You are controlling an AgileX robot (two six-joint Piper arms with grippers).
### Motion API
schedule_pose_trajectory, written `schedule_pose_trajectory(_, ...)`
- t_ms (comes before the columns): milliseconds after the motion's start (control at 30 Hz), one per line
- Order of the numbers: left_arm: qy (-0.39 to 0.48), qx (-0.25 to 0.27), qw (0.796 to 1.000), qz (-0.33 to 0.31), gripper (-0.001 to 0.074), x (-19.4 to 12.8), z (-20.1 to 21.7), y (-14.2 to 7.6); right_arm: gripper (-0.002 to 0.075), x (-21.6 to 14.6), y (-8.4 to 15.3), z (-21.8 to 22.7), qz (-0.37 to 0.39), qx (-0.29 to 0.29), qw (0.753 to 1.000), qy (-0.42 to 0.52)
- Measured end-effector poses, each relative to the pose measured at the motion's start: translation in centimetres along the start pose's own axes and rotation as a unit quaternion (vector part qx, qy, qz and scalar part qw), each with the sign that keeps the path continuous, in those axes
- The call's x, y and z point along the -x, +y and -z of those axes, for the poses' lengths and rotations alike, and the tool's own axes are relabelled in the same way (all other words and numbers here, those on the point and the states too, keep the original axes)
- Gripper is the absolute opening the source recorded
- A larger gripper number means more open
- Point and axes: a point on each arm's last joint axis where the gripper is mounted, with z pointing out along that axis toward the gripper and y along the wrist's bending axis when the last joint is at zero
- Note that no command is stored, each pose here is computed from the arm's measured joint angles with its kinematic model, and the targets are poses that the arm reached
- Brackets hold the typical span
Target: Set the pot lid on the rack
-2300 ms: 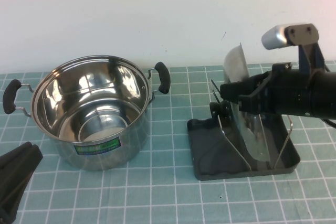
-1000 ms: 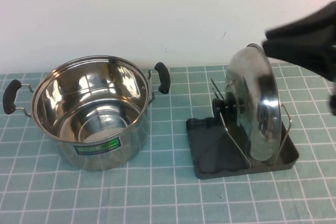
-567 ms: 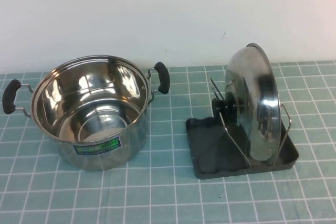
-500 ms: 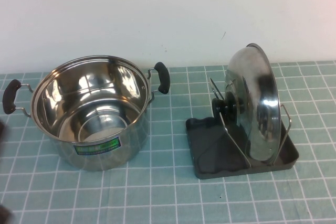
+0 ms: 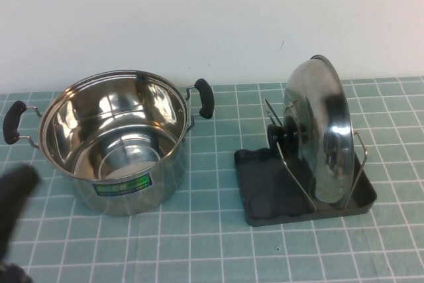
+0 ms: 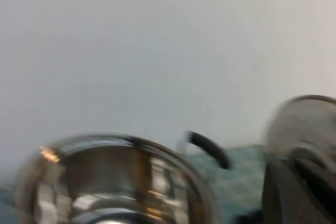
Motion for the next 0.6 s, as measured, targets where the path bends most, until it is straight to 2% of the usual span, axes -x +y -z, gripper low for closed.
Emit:
schedule_pose_trajectory(67,-0.034,0.062,0.994,-0.086,-0.0001,0.9,0.1,1.0,-0.0001,-1.3,0.9,-0.1,0.021,-0.001,1.0,-0.001)
schedule_pose_trajectory(167,-0.059,0.184,0.952,-0.235,-0.0001,1.9,0.7,2.9,-0.0001,-2.7,1.5,-0.5,0.043,-0.012,0.999,0.013)
schedule_pose_trajectory(200,-0.062,0.235,0.934,-0.263,-0.0001,2.2,1.1,3.7,-0.0001,-3.1,1.7,-0.7,0.048,-0.015,0.999,0.018)
schedule_pose_trajectory(267,-0.064,0.327,0.904,-0.267,-0.0001,2.7,2.0,5.1,-0.0001,-3.6,2.1,-1.2,0.05,-0.009,0.998,0.024)
schedule_pose_trajectory(333,-0.043,0.432,0.872,-0.227,-0.0001,2.6,3.5,6.6,-0.0001,-3.7,2.5,-1.6,0.039,0.001,0.999,0.015)
schedule_pose_trajectory(433,0.037,0.55,0.829,-0.094,-0.0001,0.7,5.6,8.2,-0.0001,-3.4,3.5,-2.1,0.011,0.033,0.999,-0.023)
schedule_pose_trajectory(500,0.095,0.578,0.811,-0.006,-0.0001,-1.1,6.3,8.4,-0.0001,-3.3,4.3,-2.5,-0.003,0.059,0.997,-0.046)
schedule_pose_trajectory(533,0.109,0.572,0.812,0.021,-0.0001,-1.5,6.3,8.2,-0.0001,-3.3,4.7,-2.7,-0.005,0.072,0.996,-0.054)
schedule_pose_trajectory(600,0.118,0.542,0.83,0.052,-0.0001,-1.8,6.2,7.7,-0.0001,-3.4,5.2,-2.9,-0.01,0.087,0.994,-0.066)
